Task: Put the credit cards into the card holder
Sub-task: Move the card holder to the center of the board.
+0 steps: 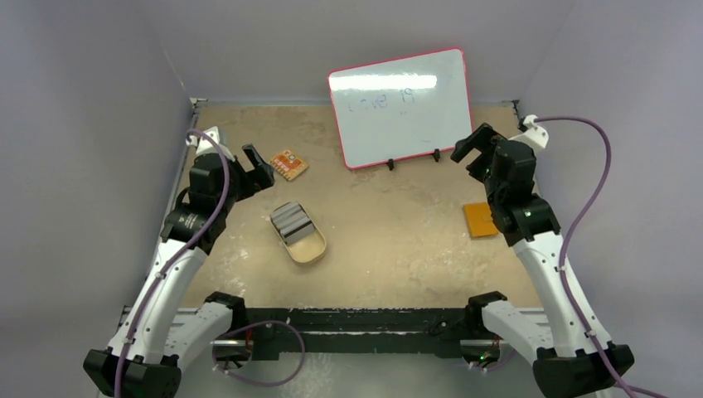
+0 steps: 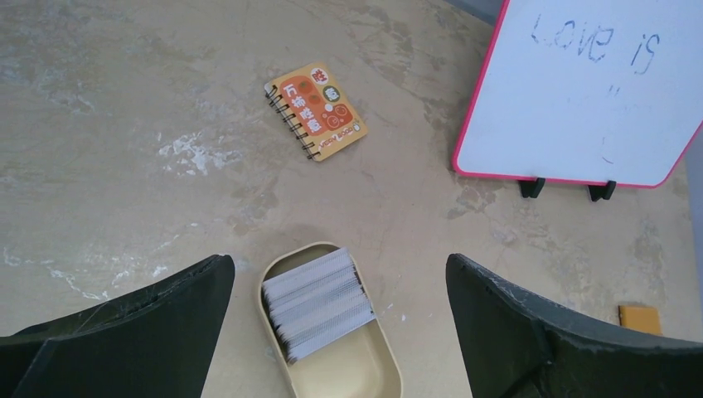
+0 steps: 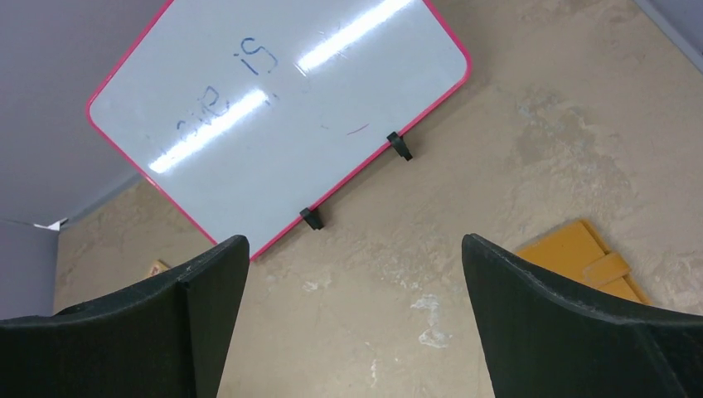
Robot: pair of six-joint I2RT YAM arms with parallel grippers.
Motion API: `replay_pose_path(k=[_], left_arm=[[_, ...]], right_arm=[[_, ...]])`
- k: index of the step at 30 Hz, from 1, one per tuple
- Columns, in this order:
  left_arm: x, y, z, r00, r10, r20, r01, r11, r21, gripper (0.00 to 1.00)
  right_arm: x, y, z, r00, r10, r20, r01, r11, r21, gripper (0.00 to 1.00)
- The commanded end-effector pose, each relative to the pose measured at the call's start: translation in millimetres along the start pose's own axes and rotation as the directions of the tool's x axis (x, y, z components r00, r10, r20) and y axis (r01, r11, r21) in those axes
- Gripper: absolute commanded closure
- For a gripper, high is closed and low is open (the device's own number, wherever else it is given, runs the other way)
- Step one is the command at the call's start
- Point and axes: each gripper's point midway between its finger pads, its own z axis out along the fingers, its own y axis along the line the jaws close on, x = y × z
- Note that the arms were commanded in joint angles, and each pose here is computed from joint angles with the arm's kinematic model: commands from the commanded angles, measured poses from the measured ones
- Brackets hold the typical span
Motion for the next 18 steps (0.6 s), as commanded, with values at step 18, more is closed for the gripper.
replay_pose_path(k=[18], left_arm=[[24,26,13,0.999,-0.013,-0.044,0.008,0.994,-0.111,0.0]], right_arm=[[105,-84,76,0.966,-0.003,-0.258,0.085,0.948,0.306,0.01]])
